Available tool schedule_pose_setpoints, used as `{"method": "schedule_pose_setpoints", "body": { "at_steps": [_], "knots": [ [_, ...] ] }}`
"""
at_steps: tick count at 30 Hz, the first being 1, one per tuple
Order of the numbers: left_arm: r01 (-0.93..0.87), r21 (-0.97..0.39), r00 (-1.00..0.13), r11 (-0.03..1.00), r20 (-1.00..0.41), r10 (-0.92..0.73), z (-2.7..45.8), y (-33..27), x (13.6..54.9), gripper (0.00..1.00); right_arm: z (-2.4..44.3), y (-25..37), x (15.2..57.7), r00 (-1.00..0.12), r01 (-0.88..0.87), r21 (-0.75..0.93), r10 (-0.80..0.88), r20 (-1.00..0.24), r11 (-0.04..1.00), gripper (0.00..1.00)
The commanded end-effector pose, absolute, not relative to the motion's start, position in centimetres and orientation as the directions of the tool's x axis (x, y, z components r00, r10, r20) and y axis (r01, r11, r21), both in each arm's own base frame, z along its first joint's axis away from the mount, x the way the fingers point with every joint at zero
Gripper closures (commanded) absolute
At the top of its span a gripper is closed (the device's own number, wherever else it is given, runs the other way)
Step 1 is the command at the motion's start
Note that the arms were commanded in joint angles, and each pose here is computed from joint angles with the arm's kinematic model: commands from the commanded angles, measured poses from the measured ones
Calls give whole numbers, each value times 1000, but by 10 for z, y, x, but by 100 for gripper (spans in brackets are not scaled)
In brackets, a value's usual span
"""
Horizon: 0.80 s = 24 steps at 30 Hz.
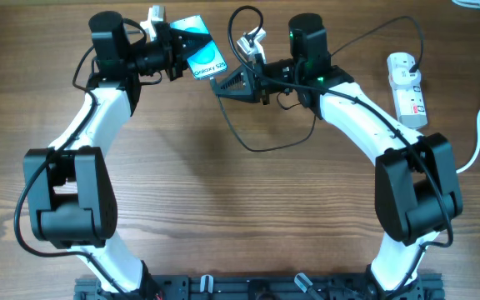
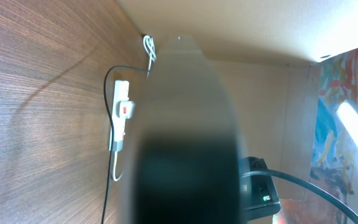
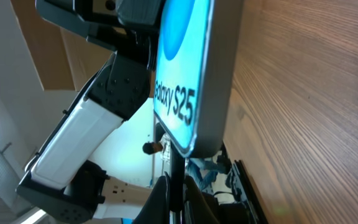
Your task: Plug charger to phone and switch on socket
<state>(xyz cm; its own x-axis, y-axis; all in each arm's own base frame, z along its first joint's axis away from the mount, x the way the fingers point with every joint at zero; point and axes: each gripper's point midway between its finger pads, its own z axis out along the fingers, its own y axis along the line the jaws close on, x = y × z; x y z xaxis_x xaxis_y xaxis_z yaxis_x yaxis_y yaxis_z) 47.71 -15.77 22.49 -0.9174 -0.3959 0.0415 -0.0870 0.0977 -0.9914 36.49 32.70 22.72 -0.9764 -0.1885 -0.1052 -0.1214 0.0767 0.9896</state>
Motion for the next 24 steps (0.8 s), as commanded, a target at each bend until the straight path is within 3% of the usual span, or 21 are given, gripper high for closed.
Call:
{"method": "schedule_pose_setpoints", "body": {
  "at_steps": [1, 24],
  "knots": [
    [-38, -994, -924, 104, -4, -382, 233, -159, 476, 96, 239, 327, 359, -971, -144, 988, -203, -130, 58, 96],
    [-15, -995, -937, 103, -22, -349, 234, -161, 471, 96, 236, 326, 369, -979, -146, 986, -155, -132, 85, 96]
  ]
}}
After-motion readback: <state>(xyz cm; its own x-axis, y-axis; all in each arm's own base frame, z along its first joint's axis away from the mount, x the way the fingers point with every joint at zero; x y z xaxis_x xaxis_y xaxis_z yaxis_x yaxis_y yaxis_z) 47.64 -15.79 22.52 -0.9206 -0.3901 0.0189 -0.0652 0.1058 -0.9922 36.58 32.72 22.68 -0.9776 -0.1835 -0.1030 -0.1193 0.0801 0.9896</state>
